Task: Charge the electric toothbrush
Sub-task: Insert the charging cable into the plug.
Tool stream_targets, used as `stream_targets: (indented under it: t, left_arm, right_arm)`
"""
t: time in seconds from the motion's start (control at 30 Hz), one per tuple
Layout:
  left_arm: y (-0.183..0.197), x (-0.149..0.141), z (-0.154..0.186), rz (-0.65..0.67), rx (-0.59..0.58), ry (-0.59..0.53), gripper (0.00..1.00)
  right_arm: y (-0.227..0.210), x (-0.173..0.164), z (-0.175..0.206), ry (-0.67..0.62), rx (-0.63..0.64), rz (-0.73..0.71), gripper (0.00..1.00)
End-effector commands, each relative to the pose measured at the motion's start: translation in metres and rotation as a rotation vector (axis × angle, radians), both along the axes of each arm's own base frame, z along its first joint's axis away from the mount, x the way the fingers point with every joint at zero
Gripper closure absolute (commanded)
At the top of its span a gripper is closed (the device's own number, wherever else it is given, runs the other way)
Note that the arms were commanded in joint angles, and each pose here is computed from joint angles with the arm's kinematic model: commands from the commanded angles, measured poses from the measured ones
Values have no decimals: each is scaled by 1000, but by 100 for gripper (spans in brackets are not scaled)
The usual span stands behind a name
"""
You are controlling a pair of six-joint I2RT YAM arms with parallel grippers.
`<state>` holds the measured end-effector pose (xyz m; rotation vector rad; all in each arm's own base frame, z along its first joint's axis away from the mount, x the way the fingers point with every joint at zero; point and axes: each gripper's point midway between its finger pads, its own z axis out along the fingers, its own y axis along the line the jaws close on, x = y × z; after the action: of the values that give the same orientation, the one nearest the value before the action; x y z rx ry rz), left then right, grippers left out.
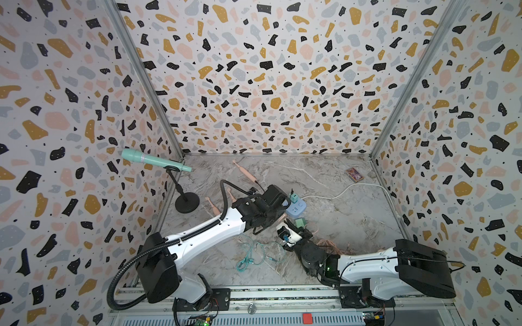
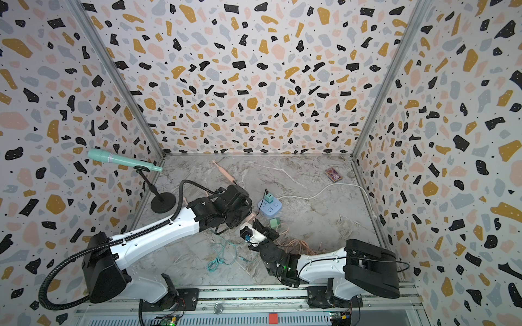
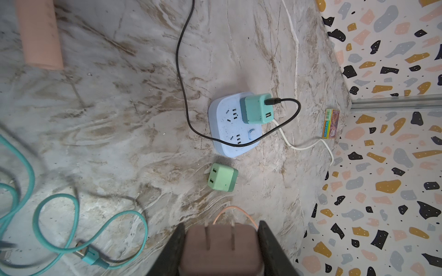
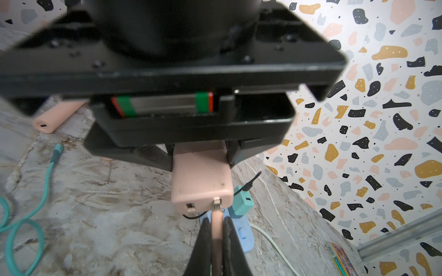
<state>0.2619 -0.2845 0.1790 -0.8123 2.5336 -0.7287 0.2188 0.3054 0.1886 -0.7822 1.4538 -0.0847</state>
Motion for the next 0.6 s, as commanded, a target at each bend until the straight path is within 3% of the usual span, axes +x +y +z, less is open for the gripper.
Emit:
stream_targets:
  t: [0.0,0.3,0.57]
  left_arm:
    - [-35,-75,-11,-252,-53,208,100]
    - [-41,-78,-12,-262,-61,207,100]
    - [-38,-80,-13,-262,-51,212,100]
  right_arm:
    - [13,17,60,-43,192,-26,100]
    - [9,15,73,-54,284,-24,100]
    - [8,7,86,-64,328,61,100]
